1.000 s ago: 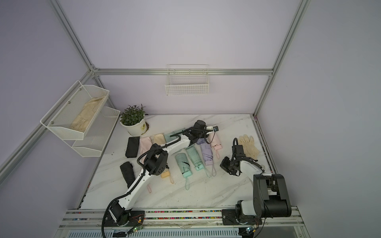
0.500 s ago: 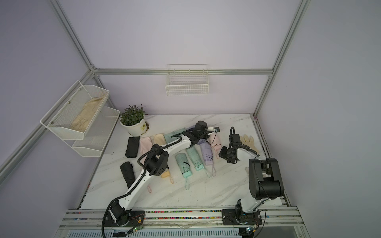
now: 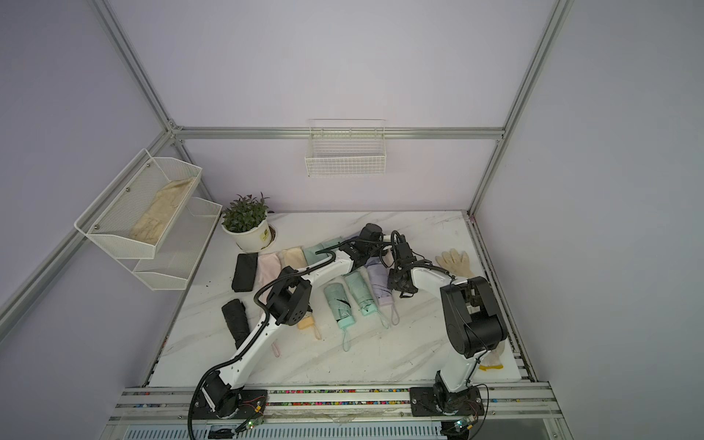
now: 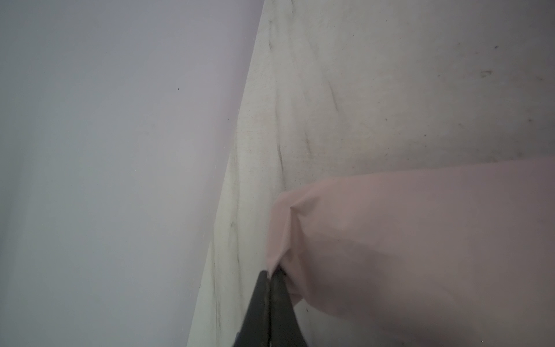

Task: Take umbrellas out of sleeves
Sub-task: Take out the umbrella from the umbrella sleeve.

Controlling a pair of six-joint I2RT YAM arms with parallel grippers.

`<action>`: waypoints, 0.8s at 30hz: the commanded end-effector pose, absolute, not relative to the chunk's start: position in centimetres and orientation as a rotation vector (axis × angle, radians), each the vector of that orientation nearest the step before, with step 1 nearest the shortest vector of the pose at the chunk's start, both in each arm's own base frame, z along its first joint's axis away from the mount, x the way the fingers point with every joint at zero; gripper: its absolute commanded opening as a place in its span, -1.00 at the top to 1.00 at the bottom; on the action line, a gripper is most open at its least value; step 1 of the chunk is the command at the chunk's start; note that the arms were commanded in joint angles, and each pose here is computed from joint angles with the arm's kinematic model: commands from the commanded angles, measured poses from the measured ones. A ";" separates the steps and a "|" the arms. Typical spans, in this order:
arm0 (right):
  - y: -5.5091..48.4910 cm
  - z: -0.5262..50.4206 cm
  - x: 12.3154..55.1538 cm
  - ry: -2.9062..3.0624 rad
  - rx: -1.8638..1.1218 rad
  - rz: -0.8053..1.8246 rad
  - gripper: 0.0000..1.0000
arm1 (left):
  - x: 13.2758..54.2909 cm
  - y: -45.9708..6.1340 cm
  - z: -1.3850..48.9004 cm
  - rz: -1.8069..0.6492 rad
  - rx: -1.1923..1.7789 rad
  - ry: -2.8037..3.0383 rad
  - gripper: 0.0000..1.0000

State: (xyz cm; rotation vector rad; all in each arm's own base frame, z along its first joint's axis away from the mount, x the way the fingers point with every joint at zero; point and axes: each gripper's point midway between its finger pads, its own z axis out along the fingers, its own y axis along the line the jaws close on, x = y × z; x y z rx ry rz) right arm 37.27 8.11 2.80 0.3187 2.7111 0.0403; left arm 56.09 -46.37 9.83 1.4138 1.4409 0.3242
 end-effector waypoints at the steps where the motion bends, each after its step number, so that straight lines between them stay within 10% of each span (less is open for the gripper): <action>1: 6.5 2.0 36.3 2.733 0.364 -0.085 0.00 | 56.2 -47.0 16.5 0.310 1.304 1.370 1.00; 16: 5.9 1.8 35.0 2.761 0.350 -0.125 0.98 | 56.2 -47.1 16.8 0.309 1.301 1.368 1.00; 24: 5.9 3.1 33.5 2.746 0.373 -0.073 1.00 | 56.2 -47.2 16.6 0.309 1.295 1.374 1.00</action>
